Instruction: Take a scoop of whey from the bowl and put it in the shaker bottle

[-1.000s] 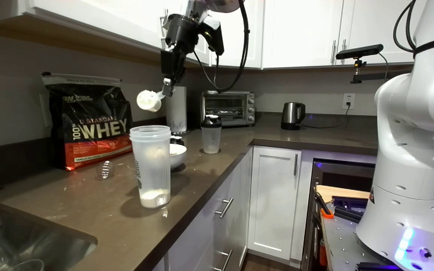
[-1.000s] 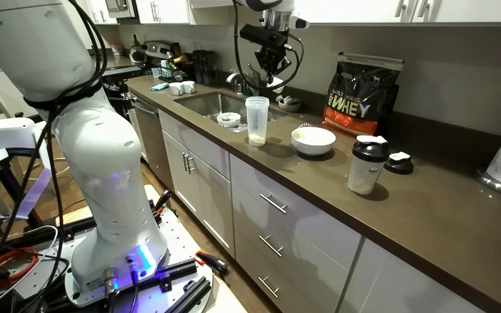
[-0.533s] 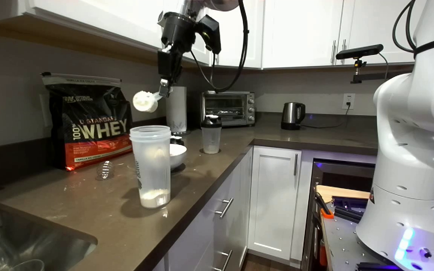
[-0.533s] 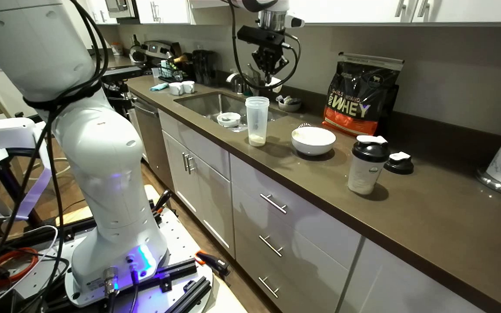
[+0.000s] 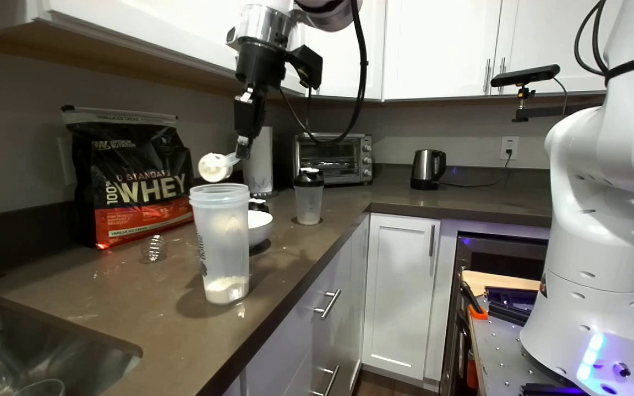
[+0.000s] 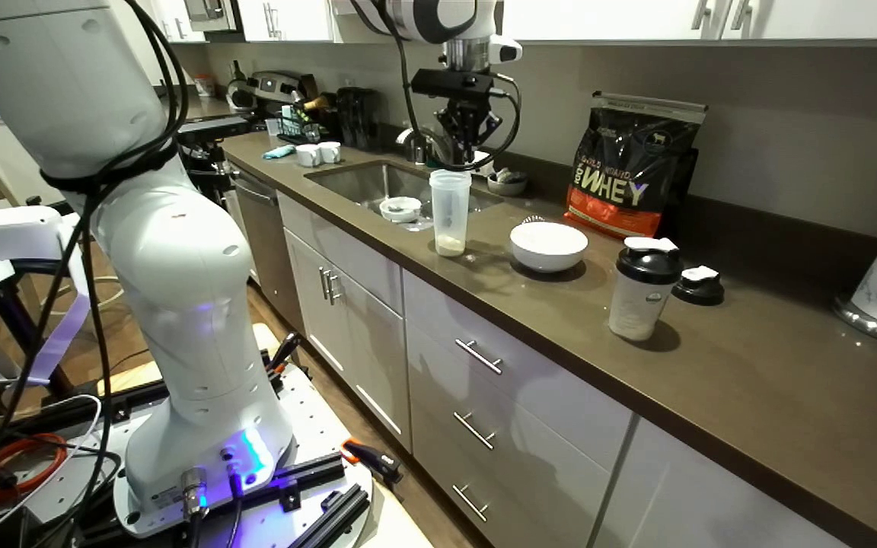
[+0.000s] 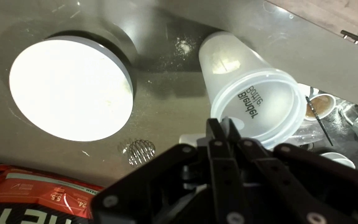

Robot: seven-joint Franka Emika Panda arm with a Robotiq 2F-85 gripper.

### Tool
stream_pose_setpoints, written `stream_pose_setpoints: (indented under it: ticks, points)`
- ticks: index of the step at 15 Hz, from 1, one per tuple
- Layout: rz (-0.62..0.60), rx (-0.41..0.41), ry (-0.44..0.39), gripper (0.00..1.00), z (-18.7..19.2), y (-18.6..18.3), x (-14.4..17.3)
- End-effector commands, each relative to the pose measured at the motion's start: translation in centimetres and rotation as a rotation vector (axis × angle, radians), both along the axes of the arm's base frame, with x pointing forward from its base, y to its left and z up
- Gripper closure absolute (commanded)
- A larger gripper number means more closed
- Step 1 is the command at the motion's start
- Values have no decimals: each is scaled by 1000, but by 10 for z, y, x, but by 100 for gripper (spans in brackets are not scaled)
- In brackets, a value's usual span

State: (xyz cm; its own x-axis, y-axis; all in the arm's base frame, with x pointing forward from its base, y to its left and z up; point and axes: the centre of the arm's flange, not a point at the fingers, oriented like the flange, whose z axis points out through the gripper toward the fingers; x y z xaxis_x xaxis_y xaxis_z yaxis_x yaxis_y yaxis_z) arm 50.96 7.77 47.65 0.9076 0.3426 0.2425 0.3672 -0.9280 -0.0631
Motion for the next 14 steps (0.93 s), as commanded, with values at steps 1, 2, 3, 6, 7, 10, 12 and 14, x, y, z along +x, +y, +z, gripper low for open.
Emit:
stream_pose_setpoints:
  ticks: [1,2,3,6,7,10,12,14]
  points:
    - [8,-15,-13,99,-4,4,-7]
    - [9,-16,-14,99,-3,5,-7]
    - [9,-17,-18,99,-2,5,-7]
    - [16,-21,-27,99,0,6,-9]
    - [19,-21,-29,99,0,7,-10]
    - [32,-32,-50,99,5,10,-15]
    - [44,-41,-69,99,10,12,-19]
    - [50,-48,-90,99,14,14,-23]
